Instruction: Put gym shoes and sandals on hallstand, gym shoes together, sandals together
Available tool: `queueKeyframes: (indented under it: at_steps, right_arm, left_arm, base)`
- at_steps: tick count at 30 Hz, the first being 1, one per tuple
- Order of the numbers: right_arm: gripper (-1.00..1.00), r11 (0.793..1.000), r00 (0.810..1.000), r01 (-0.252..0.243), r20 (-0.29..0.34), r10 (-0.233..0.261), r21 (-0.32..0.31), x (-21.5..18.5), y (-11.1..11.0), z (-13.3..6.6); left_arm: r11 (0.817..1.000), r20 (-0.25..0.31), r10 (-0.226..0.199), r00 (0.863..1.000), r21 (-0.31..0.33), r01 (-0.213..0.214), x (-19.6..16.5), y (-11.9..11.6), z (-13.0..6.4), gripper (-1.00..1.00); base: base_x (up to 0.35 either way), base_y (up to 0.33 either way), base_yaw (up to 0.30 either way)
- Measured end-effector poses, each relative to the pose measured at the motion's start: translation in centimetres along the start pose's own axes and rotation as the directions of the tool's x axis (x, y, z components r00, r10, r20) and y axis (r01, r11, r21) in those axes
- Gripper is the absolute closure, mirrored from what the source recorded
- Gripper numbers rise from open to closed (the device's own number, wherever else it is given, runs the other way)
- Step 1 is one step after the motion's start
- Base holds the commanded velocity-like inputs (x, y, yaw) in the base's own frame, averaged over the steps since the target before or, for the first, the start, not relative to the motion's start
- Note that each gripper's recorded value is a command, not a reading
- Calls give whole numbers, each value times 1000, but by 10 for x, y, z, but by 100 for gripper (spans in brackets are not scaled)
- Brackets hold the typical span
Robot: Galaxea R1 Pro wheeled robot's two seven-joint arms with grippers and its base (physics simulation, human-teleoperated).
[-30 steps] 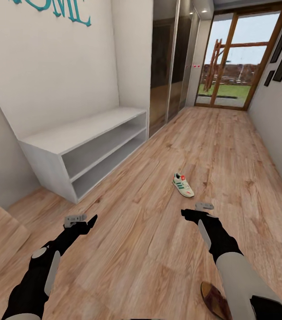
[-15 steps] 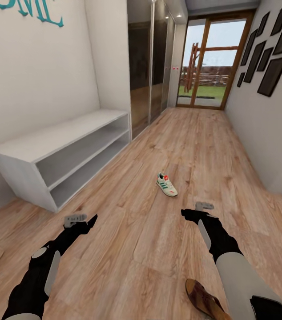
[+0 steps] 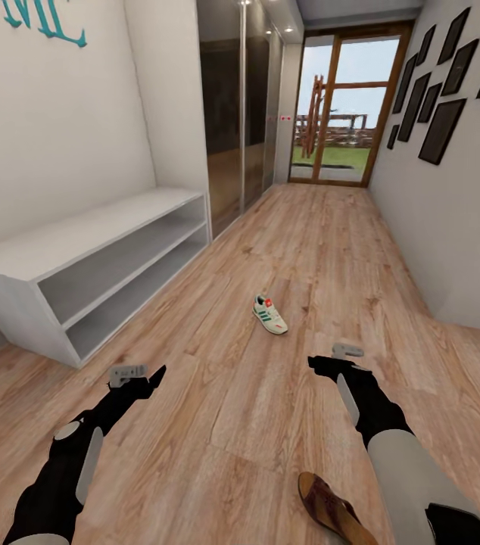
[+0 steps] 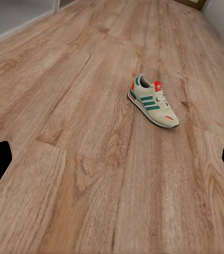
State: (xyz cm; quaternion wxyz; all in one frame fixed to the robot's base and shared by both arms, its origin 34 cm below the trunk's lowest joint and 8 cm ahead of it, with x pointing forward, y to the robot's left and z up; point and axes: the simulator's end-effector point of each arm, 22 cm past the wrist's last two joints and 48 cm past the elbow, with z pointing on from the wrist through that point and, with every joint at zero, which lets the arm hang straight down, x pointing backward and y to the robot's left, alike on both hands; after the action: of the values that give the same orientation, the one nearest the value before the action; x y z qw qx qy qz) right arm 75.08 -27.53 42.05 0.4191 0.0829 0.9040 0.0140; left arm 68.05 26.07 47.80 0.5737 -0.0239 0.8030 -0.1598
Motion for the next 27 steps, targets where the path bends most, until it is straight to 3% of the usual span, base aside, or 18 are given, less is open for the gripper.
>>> queueKeyframes:
  at_steps: [11,21,27]
  right_arm:
    - [-100,1000,1000,0,0,0,-1,0,0,0]
    - [-100,1000,1000,0,0,0,-1,0,0,0]
    - [-100,1000,1000,0,0,0,-1,0,0,0]
  left_arm:
    - [1000,0,-1,1000,0,1,0,0,0,-100]
    - [1000,0,-1,1000,1,1,0,-1,0,-100]
    - [1000,0,-1,1000,1,1,0,-1,0,-100]
  base:
    - [0,-240,12]
    - [0,-22,181]
    - [0,-40,37]
